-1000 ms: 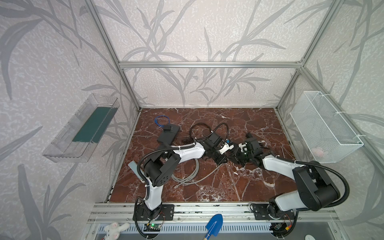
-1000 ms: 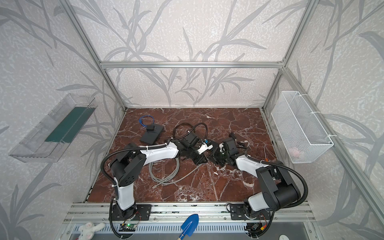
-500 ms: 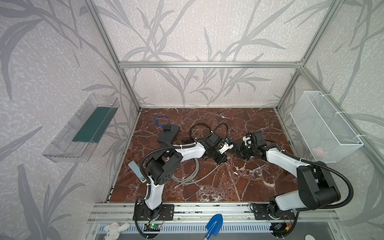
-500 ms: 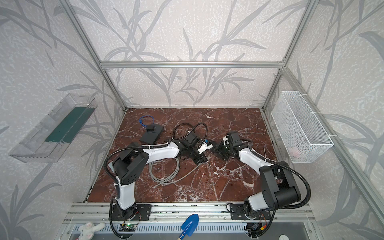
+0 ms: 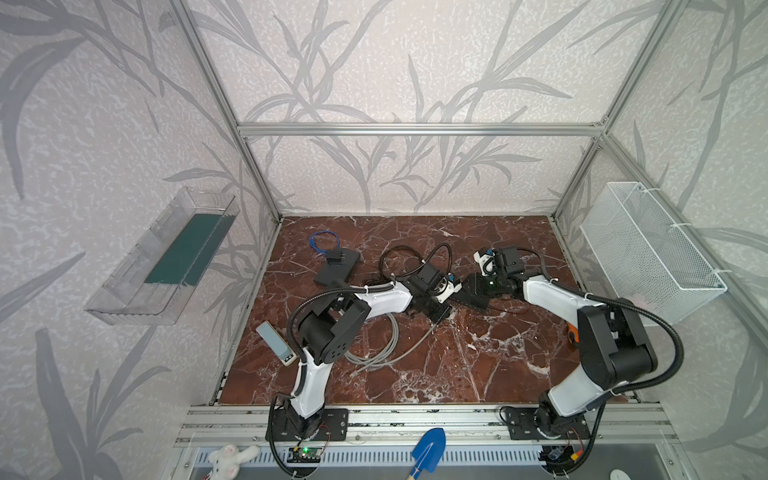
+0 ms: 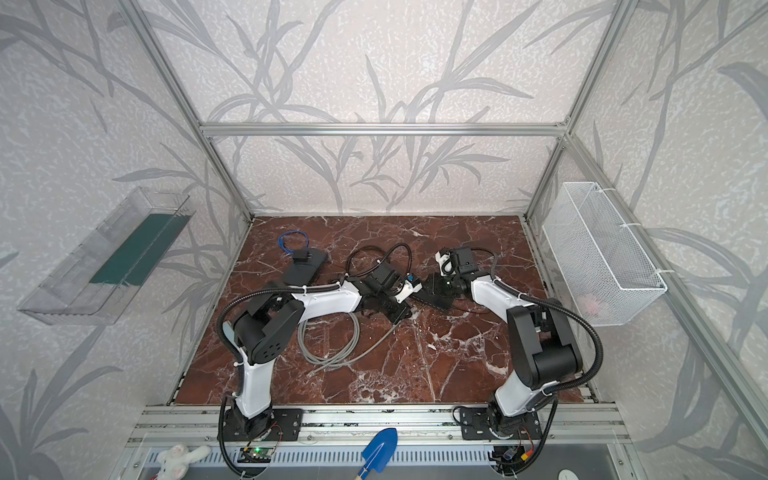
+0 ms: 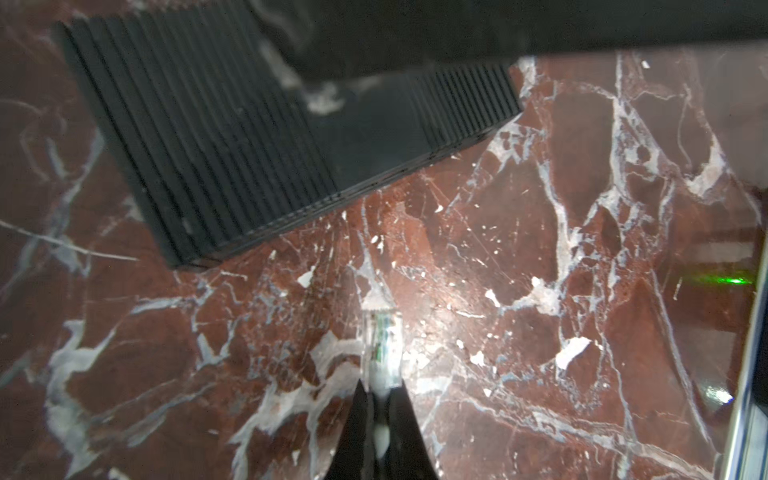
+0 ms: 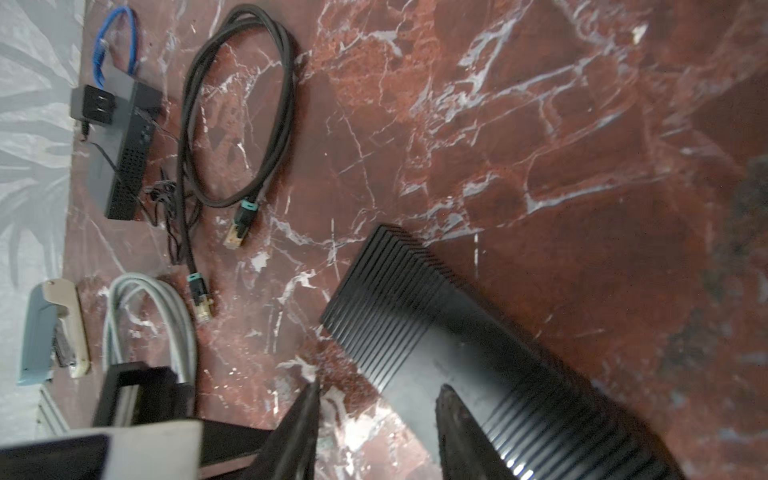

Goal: Insert the plug into the switch port

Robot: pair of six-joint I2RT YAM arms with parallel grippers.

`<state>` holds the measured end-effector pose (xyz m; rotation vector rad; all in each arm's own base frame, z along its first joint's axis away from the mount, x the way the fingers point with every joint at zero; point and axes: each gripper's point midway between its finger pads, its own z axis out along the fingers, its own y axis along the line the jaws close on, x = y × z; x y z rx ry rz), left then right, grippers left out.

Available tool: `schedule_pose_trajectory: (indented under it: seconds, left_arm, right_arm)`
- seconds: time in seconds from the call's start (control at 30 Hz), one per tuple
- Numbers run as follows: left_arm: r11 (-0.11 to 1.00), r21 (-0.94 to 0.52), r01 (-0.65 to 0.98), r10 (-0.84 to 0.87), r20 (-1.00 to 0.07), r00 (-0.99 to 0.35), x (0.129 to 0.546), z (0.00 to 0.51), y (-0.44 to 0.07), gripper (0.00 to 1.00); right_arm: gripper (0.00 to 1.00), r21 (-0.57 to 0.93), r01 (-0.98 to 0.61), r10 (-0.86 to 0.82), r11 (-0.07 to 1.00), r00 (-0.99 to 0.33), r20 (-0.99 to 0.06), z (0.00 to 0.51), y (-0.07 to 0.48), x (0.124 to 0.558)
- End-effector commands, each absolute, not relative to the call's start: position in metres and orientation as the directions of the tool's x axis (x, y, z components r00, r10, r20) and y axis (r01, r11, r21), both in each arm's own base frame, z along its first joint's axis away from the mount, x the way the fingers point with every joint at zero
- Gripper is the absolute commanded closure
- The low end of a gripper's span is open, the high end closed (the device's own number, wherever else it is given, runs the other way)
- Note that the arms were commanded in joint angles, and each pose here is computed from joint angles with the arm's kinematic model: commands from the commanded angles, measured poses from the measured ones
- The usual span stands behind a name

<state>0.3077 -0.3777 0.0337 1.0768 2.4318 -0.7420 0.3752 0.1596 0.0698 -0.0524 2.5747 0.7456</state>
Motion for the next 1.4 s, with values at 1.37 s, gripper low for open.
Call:
schedule_pose_trajectory:
  seconds: [1.37]
  left_arm:
    - [0.184, -0.813, 0.553, 0.180, -0.525, -0.832, 0.316, 0.117, -0.363, 0.97]
  right_arm:
    - [0.57, 0.659, -0.206, 0.133, 0.723, -0.895, -0.426, 0.078, 0.151, 0.368]
